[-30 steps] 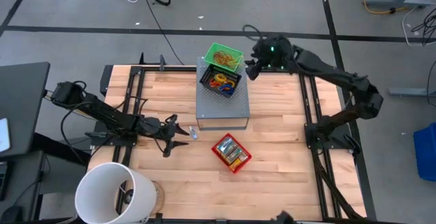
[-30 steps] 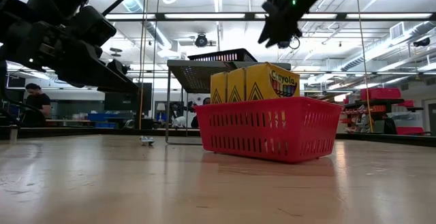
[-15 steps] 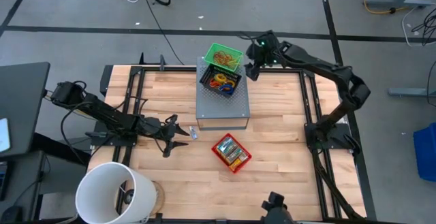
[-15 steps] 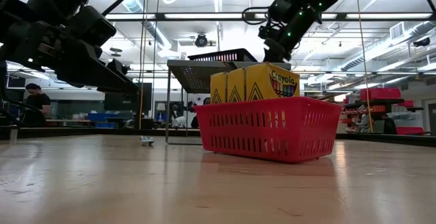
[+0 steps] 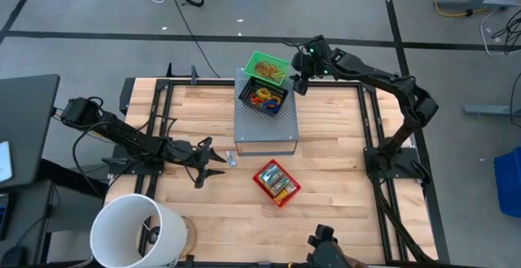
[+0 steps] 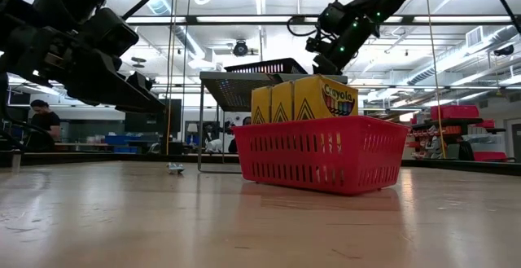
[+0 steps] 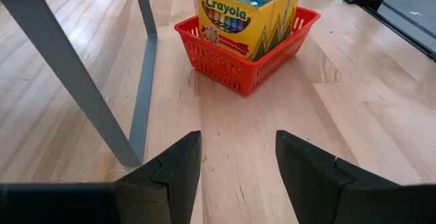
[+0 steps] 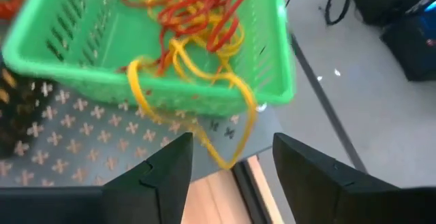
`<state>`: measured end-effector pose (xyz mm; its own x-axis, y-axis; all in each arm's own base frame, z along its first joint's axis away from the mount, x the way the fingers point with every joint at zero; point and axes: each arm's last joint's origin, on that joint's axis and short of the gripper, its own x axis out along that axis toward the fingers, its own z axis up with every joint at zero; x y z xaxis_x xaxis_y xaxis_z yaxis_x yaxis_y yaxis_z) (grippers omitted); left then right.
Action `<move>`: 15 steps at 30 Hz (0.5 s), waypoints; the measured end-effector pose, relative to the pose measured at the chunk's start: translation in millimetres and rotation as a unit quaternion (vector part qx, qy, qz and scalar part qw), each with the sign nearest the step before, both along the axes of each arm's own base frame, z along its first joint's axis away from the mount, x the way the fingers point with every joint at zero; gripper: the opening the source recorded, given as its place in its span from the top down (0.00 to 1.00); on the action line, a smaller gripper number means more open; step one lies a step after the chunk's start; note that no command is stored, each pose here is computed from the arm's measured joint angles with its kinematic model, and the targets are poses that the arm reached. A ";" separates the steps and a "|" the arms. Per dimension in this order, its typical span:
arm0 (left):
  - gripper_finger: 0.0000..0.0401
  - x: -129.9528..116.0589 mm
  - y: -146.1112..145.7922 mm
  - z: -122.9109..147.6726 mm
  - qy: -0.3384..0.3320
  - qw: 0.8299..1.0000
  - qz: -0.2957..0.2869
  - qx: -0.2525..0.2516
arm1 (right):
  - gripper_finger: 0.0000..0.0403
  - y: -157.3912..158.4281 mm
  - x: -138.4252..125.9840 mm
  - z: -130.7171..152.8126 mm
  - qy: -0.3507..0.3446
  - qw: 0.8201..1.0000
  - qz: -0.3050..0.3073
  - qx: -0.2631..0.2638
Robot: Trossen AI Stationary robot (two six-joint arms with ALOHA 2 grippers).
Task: Pick & Place Office Desk Supplies
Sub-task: Adjust the yellow rubber band in the green basket on the shelf
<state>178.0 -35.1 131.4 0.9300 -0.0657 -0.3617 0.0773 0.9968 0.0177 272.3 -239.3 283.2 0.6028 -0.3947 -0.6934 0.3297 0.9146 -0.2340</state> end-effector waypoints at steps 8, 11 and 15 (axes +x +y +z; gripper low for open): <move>0.52 -0.1 -0.2 -0.3 0.002 1.000 -0.003 -0.001 | 0.65 -6.4 4.6 -15.4 0.024 1.000 0.001 0.004; 0.52 -0.1 -0.1 -0.3 0.002 1.000 -0.003 -0.001 | 0.78 -5.4 5.7 -15.6 0.030 1.000 -0.002 -0.002; 0.52 -0.1 -0.1 -0.3 0.002 1.000 -0.003 -0.001 | 0.96 -1.2 8.5 -14.2 0.045 0.999 -0.011 -0.022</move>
